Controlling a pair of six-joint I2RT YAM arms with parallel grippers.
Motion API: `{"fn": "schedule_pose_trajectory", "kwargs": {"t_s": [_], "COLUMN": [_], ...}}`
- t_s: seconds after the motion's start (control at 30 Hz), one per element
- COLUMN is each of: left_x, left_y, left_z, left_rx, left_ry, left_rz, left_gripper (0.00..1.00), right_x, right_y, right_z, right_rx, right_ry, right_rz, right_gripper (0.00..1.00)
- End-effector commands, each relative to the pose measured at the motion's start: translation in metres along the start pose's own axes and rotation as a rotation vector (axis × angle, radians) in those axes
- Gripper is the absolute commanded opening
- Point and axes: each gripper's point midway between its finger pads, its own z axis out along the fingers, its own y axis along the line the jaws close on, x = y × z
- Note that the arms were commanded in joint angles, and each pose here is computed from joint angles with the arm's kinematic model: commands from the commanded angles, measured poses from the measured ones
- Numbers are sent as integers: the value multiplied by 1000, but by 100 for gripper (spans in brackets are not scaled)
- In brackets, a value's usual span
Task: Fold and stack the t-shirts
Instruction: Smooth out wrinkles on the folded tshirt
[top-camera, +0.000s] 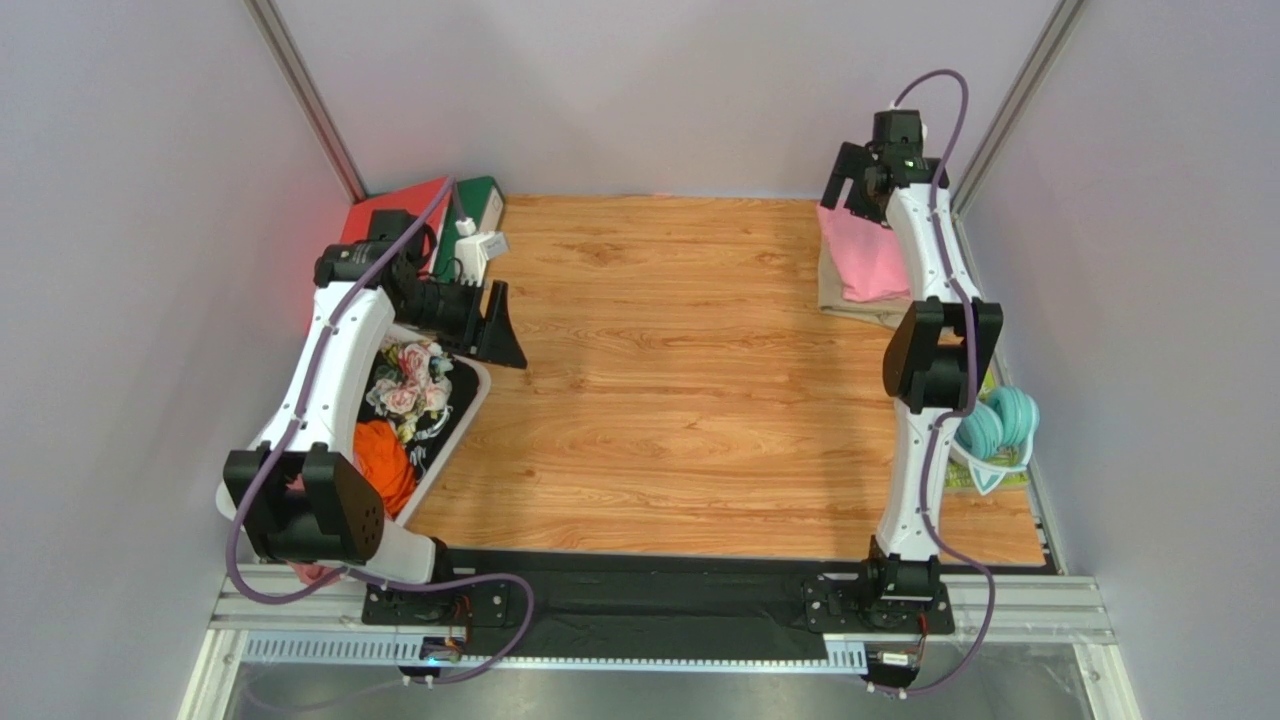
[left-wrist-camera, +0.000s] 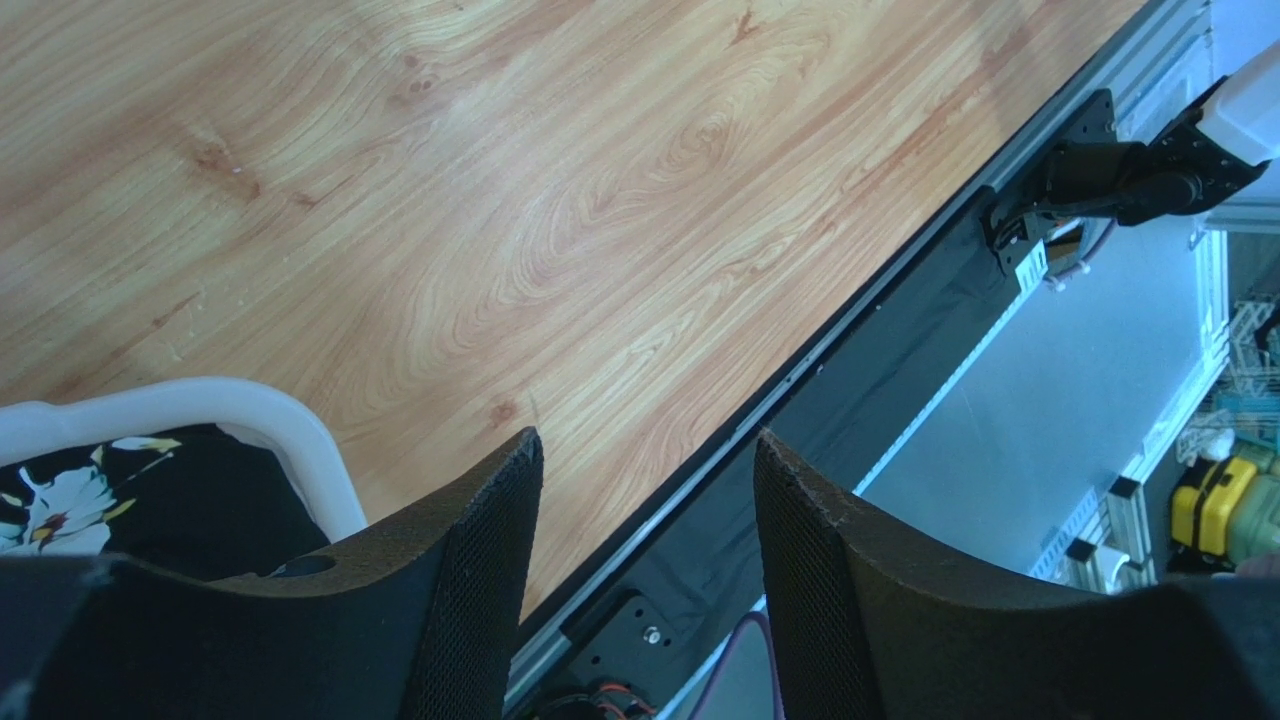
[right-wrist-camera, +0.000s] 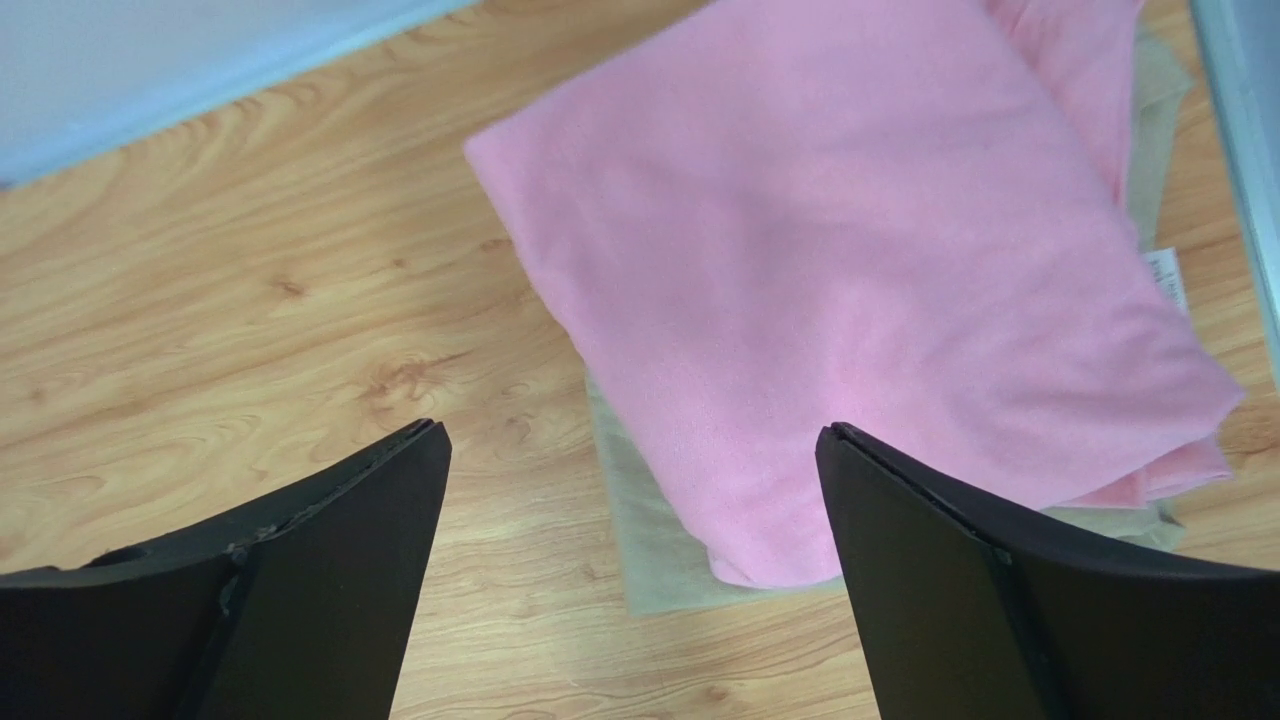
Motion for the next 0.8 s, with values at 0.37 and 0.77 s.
{"fn": "schedule_pose_trajectory", "kwargs": {"t_s": [0.37, 0.77], "left_x": [-1, 0], "left_y": [-29, -27], "left_z": [-17, -15], "left_rx": [42, 43], "left_ry": [-66, -61], "left_rz": [70, 70], "left_gripper": [61, 62], "right_x": [44, 78], "right_y": [-30, -9], "right_z": [-33, -14], "right_rx": [159, 296], "right_ry": [73, 119], "right_rz": [-143, -340], "right_gripper": [100, 51]}}
